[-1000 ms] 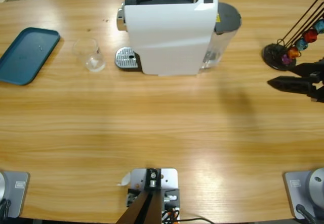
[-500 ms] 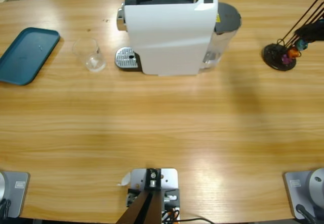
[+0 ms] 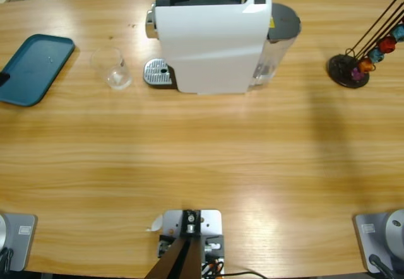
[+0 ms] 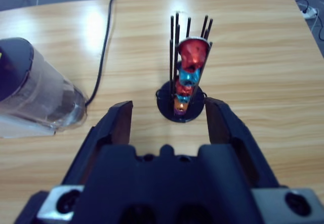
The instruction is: Pour coffee
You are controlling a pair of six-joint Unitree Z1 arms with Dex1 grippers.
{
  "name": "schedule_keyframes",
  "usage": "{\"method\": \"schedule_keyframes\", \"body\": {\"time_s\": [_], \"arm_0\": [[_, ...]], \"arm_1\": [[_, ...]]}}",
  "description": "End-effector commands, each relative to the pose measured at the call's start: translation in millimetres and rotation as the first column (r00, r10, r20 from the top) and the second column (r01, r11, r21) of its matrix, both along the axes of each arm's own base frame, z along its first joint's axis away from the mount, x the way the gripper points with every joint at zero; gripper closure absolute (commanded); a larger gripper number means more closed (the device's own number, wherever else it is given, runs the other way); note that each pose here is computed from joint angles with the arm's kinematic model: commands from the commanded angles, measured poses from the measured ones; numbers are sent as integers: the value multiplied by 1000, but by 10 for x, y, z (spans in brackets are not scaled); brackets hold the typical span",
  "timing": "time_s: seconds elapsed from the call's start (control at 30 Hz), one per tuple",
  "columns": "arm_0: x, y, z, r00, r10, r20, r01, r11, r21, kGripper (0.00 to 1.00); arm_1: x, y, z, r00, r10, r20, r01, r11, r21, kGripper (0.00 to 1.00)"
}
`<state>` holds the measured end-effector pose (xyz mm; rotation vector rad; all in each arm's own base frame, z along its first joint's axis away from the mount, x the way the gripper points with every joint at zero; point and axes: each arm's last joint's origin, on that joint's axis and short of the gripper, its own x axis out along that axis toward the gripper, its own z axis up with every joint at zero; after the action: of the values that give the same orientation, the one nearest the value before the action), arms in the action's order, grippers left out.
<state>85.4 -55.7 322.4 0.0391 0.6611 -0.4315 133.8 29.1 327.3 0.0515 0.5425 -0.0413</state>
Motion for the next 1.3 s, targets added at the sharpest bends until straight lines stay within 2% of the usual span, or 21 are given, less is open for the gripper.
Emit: {"method": "schedule_keyframes", "body": {"time_s": [0.03,0.07,0.13,0.17,0.63,1.17,1.2,1.23,1.3], "arm_0": [[-55,20,-167,999,-17,31,18,999,-29,115],[-52,17,-173,999,-18,40,19,999,-35,129],[-49,7,-214,996,-40,74,43,998,-42,270],[-49,7,-228,995,-46,84,49,998,-41,276],[-51,-11,-289,995,-79,62,81,996,-34,267],[-43,-19,-295,995,-81,56,83,996,-32,270],[-43,-19,-295,995,-81,56,83,996,-32,268],[-41,-20,-296,995,-81,55,83,996,-32,268],[-38,-22,-298,995,-81,54,83,996,-31,270]], "arm_1": [[174,26,-203,999,-7,-46,5,999,-51,405],[206,35,-214,999,-7,-50,4,998,-58,405],[285,35,-226,999,-16,-49,13,998,-67,405],[322,30,-232,998,-23,-51,20,997,-70,405],[435,-70,-253,995,-93,-36,90,993,-72,405],[563,-116,-361,988,-137,-66,132,988,-79,416],[569,-117,-364,988,-138,-65,133,988,-79,421],[574,-121,-364,988,-140,-64,135,988,-78,485],[577,-125,-361,988,-142,-59,137,988,-76,497]]}}
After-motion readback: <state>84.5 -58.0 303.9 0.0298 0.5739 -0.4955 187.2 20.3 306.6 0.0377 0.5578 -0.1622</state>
